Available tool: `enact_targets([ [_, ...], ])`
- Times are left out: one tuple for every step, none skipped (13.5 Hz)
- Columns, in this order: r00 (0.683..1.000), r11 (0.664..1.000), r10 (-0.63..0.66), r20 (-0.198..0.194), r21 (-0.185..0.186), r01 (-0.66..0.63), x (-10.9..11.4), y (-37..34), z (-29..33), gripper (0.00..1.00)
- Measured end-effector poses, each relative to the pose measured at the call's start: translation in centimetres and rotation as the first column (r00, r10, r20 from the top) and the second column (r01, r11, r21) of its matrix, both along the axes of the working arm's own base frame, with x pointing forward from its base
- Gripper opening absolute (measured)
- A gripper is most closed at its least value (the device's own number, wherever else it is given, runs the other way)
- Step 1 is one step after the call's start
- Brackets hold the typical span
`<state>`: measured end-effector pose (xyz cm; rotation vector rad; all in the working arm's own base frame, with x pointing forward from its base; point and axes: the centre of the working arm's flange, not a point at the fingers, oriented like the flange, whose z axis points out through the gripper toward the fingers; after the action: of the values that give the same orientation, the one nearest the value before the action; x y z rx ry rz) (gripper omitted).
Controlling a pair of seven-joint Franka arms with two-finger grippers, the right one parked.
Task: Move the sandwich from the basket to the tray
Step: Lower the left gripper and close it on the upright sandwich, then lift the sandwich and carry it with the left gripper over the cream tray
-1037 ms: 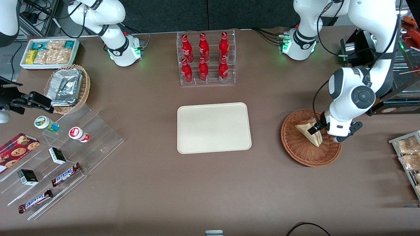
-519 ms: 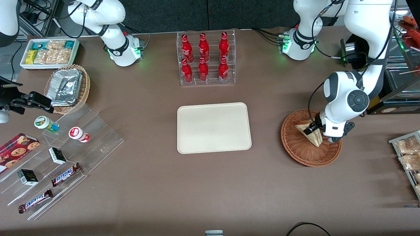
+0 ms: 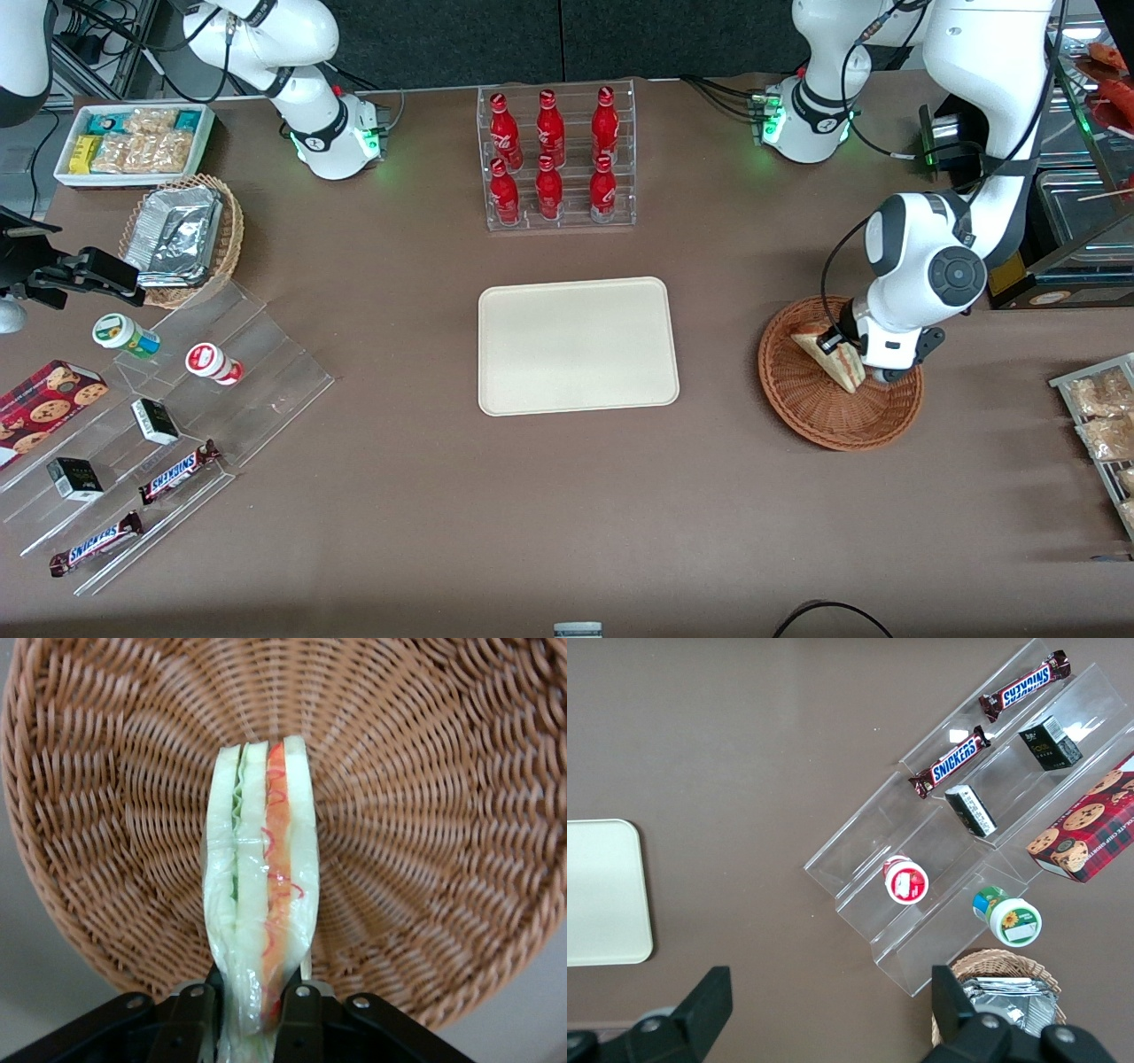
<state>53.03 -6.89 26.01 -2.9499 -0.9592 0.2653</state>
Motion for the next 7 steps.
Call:
enact_targets([
  [1.0,1.0,-0.018,-0.023,0.003,0.018,0.4,-0.6,1.0,0.21],
  [0.998,0.999,-0.041,-0.047,0.011,0.041,1.0,-1.3,2.4,0.16],
  [0.996,0.998,-0.064,-0.062,0.018,0.066,1.8,-2.2,4.1,0.15],
  [0.994,0.996,-0.086,-0.068,0.021,0.088,2.5,-3.3,6.0,0.15],
  [0.992,0.994,-0.11,-0.067,0.021,0.111,3.2,-4.6,7.9,0.15],
  [0.989,0.99,-0.136,-0.06,0.02,0.138,3.5,-6.2,9.5,0.15],
  [0.985,0.986,-0.167,-0.049,0.019,0.168,3.6,-8.0,10.6,0.15],
])
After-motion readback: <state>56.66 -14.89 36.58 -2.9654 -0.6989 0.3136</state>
